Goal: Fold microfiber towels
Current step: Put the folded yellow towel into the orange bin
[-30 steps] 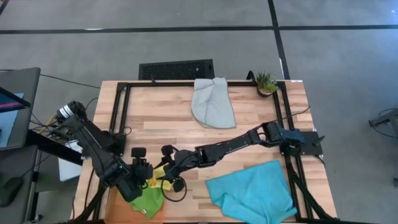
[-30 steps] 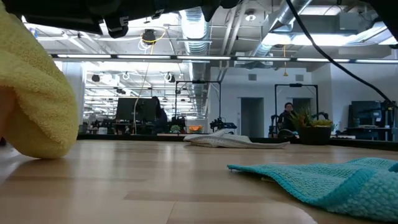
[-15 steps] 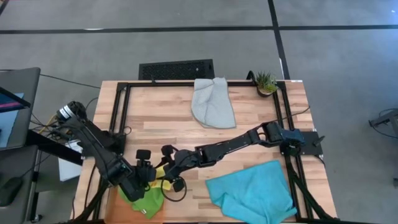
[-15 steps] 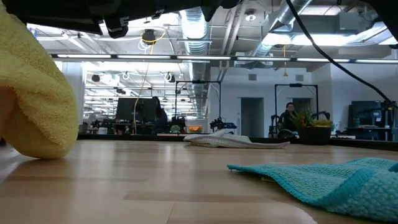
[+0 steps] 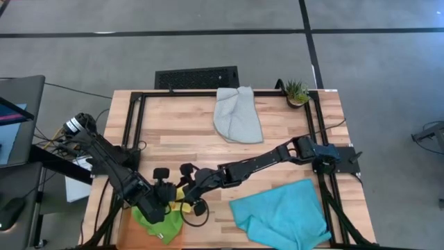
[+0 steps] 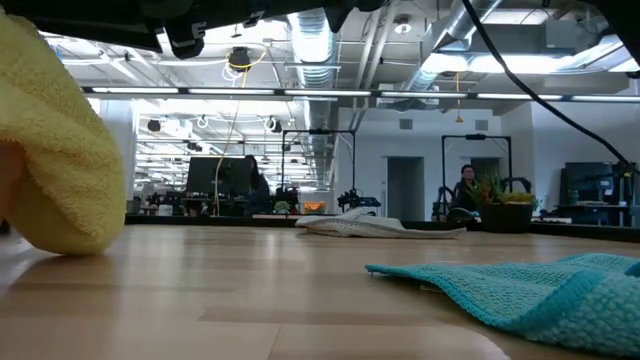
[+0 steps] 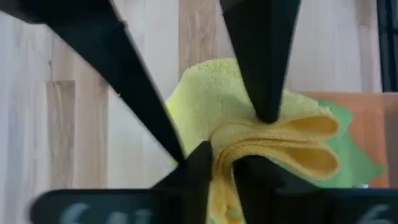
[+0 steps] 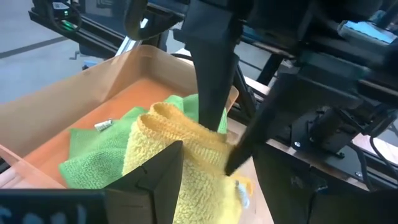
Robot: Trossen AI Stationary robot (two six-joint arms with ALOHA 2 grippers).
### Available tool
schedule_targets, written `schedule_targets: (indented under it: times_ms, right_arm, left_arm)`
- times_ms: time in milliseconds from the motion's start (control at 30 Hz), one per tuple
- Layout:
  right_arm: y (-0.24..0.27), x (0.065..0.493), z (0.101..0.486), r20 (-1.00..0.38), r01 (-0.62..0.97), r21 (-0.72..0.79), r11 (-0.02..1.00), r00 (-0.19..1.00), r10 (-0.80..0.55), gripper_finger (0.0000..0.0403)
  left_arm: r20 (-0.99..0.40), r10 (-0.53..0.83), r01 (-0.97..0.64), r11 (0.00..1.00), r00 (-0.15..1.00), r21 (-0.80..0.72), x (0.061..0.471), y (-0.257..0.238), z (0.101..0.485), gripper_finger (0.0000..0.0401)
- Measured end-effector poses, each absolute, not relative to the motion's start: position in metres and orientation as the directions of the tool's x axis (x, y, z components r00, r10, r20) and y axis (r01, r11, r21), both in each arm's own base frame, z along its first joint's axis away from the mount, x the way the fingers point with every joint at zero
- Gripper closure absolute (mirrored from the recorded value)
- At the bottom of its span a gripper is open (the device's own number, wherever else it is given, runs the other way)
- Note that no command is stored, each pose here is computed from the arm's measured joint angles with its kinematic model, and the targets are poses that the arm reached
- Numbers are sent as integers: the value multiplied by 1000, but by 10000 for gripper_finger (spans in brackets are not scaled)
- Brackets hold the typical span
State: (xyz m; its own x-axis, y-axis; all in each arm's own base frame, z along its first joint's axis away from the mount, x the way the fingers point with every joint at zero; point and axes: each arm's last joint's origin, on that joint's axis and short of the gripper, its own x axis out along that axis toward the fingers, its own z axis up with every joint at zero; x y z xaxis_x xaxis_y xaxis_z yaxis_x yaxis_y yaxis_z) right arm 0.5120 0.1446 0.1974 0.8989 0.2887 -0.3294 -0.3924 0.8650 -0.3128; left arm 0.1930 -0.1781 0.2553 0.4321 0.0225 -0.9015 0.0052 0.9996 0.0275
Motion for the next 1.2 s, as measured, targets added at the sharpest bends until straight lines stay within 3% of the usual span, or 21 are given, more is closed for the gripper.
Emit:
schedule_targets:
  times_ms: [67, 133, 467, 633, 1033, 1200]
  right_arm:
    - [144, 512, 198, -327, -384, -316, 867, 902, 281, 182]
    - [143, 512, 198, -327, -381, -319, 868, 903, 277, 182]
    - [140, 501, 217, -405, -348, -432, 832, 899, 165, 182]
    - [134, 492, 226, -472, -339, -443, 830, 875, 105, 182]
    - [127, 487, 225, -548, -361, -428, 829, 833, 80, 182]
    - [125, 488, 225, -548, -358, -428, 830, 833, 77, 182]
  left_arm:
    - [-898, 14, 2, 1000, 440, 16, 194, -179, 256, 382]
    - [-901, 12, 0, 1000, 434, 13, 193, -180, 256, 393]
    - [-900, -10, -55, 998, 436, -38, 177, -187, 281, 398]
    - [-905, -88, -60, 991, 417, -123, 169, -199, 291, 398]
    - [-915, -237, -136, 946, 328, -294, 145, -222, 285, 399]
    - [-930, -193, -182, 949, 313, -258, 139, -221, 268, 399]
